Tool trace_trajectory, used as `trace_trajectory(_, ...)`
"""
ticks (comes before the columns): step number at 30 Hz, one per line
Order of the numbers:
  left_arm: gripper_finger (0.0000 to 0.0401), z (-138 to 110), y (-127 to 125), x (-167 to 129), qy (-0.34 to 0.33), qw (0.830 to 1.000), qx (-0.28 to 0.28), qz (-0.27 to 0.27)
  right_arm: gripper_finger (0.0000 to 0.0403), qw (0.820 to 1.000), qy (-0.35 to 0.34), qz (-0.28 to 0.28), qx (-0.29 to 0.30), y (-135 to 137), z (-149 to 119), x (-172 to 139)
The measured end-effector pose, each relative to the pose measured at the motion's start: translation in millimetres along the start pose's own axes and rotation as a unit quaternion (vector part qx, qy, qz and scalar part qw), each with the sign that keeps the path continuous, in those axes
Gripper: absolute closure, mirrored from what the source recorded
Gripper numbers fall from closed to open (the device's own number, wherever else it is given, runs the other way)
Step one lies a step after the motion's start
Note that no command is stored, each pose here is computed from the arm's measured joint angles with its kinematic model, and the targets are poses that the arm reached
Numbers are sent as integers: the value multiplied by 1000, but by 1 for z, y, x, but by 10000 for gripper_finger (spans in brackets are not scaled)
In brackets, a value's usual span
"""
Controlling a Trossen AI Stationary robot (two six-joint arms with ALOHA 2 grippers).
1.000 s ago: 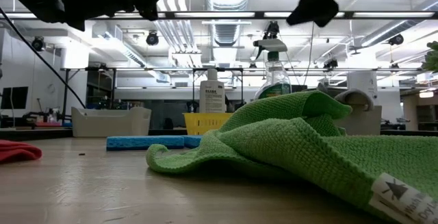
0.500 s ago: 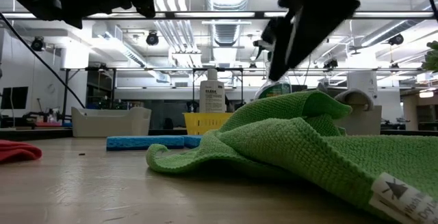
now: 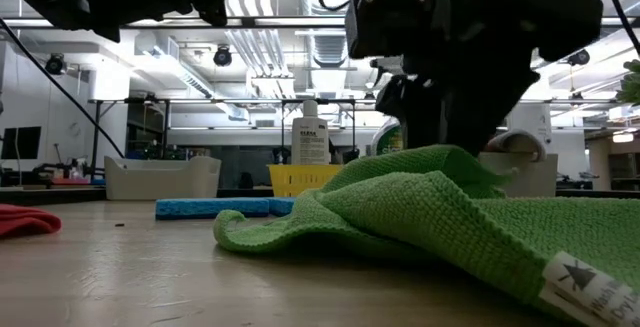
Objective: Pick & Place Kitchen Items
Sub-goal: Put the green microfiber towel into the right gray bin
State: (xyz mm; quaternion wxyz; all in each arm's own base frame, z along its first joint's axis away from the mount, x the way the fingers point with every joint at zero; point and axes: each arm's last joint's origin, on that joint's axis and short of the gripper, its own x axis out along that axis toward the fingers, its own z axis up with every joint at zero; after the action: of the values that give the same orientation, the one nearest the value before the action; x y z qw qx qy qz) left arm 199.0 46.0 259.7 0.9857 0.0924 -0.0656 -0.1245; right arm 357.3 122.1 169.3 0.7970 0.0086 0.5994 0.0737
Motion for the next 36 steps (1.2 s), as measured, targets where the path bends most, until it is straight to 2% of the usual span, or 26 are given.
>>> trace_trajectory(3,255,0,0,0,0,1000,0,0,228,1000,7,-1,-6,0,-1,3)
trace_trajectory(7,255,0,0,0,0,1000,0,0,355,1000,9,-1,-25,0,-2,2)
trace_trajectory(8,255,0,0,0,0,1000,0,0,366,1000,8,-1,-30,1,-2,1)
trace_trajectory(16,255,0,0,0,0,1000,2,0,384,997,-56,9,-53,3,-1,-45)
trace_trajectory(21,255,0,0,0,0,1000,2,0,385,982,-170,20,-76,4,-3,-88)
trace_trajectory(24,255,0,0,0,0,1000,2,0,385,960,-262,31,-97,2,-11,-106)
trace_trajectory(27,255,0,0,0,0,1000,2,0,385,928,-355,36,-109,-4,-28,-113)
trace_trajectory(32,255,0,0,0,0,1000,4,0,385,858,-500,38,-112,-20,-67,-103)
trace_trajectory(36,255,0,0,0,0,1000,5,0,385,801,-589,39,-103,-34,-106,-93)
